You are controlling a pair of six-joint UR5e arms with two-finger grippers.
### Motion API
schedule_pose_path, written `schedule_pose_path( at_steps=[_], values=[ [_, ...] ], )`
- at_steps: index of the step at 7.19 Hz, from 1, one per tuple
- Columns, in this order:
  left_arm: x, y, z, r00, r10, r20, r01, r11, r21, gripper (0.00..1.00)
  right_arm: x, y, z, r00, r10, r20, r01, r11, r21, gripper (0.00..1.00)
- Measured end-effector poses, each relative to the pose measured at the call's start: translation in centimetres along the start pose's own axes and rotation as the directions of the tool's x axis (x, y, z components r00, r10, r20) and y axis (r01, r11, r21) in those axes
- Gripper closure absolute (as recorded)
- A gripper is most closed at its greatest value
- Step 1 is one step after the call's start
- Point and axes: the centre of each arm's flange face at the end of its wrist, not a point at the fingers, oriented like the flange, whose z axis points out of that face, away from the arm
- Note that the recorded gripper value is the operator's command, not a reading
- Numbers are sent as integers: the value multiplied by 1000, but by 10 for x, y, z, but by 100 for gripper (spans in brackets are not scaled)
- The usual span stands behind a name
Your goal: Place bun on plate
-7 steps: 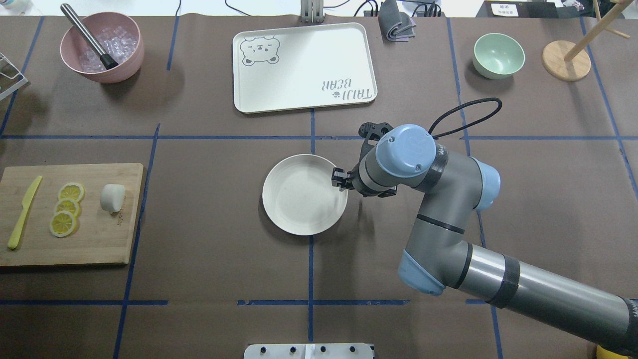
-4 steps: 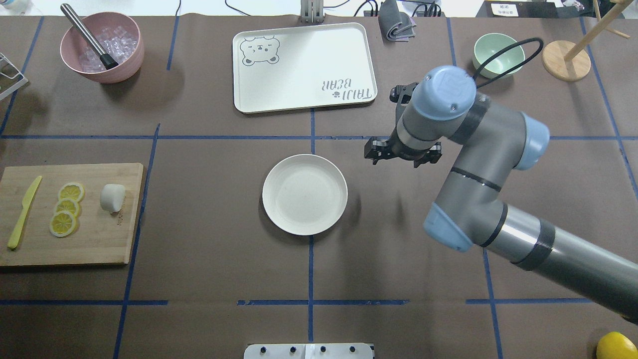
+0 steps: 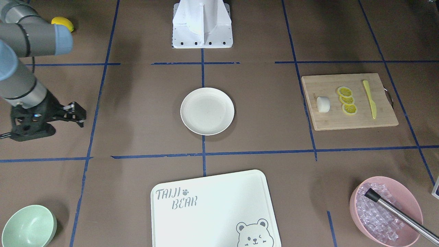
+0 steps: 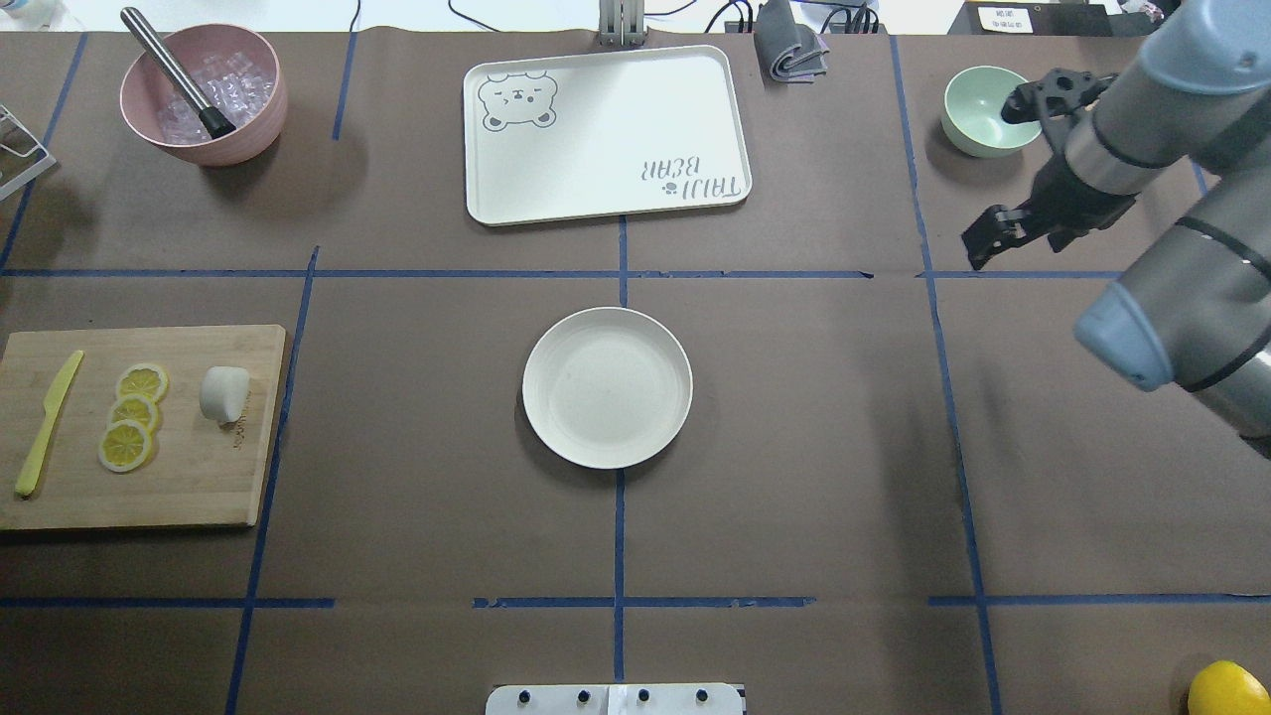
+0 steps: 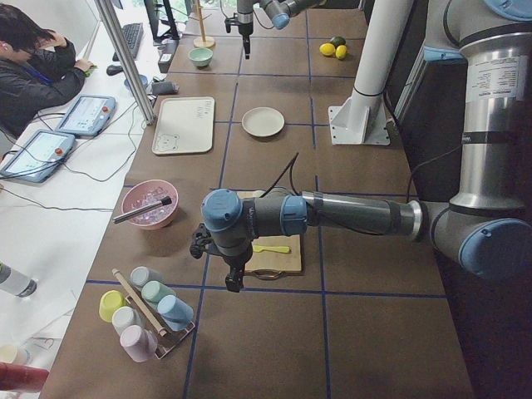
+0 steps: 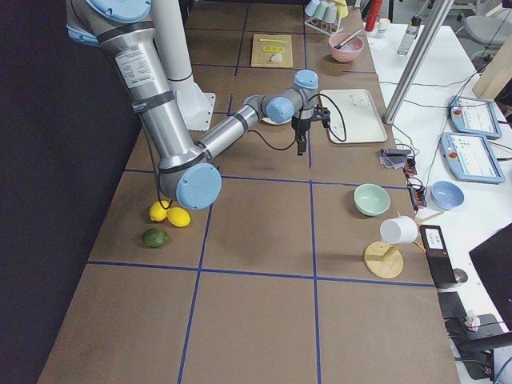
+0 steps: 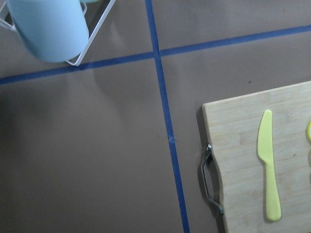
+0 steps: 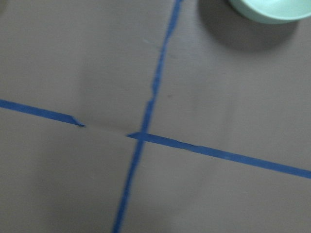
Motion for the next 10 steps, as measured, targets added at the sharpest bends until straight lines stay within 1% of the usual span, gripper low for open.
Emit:
schedule_pose_path(
  at_steps=[1, 2, 3, 4, 5, 6, 7, 8, 9, 10],
  values=[
    [5, -10, -7, 1000, 29, 7, -29, 999, 26, 0, 71, 21, -9, 998, -60, -4, 60, 998, -11, 0],
    [9, -21, -12, 997, 72, 21, -73, 995, 65, 0, 141, 51, -20, 993, -114, -9, 113, 993, -16, 0],
    [15, -32, -15, 993, 110, 30, -112, 989, 93, 0, 202, 86, -29, 990, -136, -18, 136, 991, -19, 0],
    [28, -47, -16, 991, 133, 30, -136, 985, 105, 0, 250, 126, -34, 993, -113, -22, 112, 993, -20, 0],
    [42, -58, -14, 990, 138, 26, -140, 984, 108, 0, 284, 164, -35, 998, -58, -15, 58, 998, -24, 0],
    [57, -66, -10, 988, 151, 22, -153, 982, 115, 0, 300, 187, -32, 1000, -11, -9, 11, 999, -31, 0],
    [82, -75, 2, 987, 160, 12, -161, 981, 113, 0, 307, 197, -31, 1000, 31, -7, -31, 999, -36, 0],
    [119, -81, 24, 991, 132, -10, -131, 987, 90, 0, 309, 201, -30, 998, 62, -7, -62, 997, -38, 0],
    [162, -85, 47, 997, 73, -35, -70, 995, 75, 0, 309, 202, -30, 997, 77, -7, -77, 996, -38, 0],
    [200, -86, 67, 999, 13, -51, -8, 996, 83, 0, 309, 202, -30, 997, 82, -7, -82, 996, -37, 0]
  ],
)
